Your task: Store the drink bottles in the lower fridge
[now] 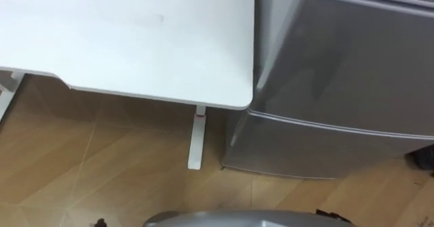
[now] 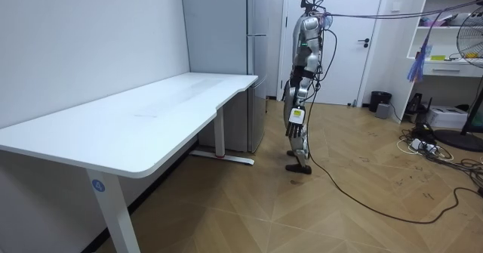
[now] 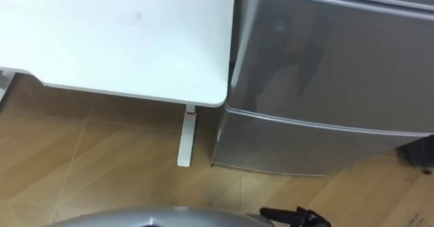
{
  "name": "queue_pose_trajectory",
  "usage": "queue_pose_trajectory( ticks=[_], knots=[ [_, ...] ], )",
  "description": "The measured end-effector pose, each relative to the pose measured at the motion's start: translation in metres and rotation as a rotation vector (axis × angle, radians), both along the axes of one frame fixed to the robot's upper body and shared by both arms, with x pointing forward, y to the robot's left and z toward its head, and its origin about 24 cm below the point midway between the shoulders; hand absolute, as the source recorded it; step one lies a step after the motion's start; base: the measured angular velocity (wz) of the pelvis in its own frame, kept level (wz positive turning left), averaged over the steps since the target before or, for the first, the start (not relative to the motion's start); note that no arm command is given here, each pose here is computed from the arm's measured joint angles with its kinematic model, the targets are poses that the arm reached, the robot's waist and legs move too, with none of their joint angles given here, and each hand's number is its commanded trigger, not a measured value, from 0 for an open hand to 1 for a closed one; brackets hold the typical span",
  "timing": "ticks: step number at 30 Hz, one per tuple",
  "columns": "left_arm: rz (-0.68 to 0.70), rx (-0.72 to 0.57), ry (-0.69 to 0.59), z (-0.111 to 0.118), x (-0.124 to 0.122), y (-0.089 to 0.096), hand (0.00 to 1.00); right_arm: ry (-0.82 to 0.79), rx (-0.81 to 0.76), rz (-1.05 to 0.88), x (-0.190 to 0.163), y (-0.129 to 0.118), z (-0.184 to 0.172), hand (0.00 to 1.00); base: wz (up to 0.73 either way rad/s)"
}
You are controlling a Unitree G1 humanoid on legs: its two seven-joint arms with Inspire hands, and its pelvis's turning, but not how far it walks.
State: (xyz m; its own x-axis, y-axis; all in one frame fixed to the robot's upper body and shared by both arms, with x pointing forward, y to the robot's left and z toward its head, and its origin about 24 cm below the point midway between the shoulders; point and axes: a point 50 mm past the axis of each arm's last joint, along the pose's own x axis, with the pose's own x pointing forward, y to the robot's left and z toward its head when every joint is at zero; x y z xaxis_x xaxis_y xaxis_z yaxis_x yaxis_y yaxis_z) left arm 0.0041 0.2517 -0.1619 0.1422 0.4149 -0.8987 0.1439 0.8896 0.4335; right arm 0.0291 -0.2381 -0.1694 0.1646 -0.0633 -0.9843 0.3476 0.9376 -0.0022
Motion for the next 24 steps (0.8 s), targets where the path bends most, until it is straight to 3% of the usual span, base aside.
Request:
queue_pose_trajectory(
  ticks=[18,24],
  knots=[
    [0.022,0.030,0.032,0.000,-0.002,0.003,0.00,0.022,-0.027,-0.028,-0.011,-0.007,0.001,0.00,-0.07],
    [-0.116,0.017,0.069,-0.002,0.007,-0.003,0.00,0.023,-0.037,-0.035,-0.008,-0.008,0.001,0.00,0.00]
  ],
)
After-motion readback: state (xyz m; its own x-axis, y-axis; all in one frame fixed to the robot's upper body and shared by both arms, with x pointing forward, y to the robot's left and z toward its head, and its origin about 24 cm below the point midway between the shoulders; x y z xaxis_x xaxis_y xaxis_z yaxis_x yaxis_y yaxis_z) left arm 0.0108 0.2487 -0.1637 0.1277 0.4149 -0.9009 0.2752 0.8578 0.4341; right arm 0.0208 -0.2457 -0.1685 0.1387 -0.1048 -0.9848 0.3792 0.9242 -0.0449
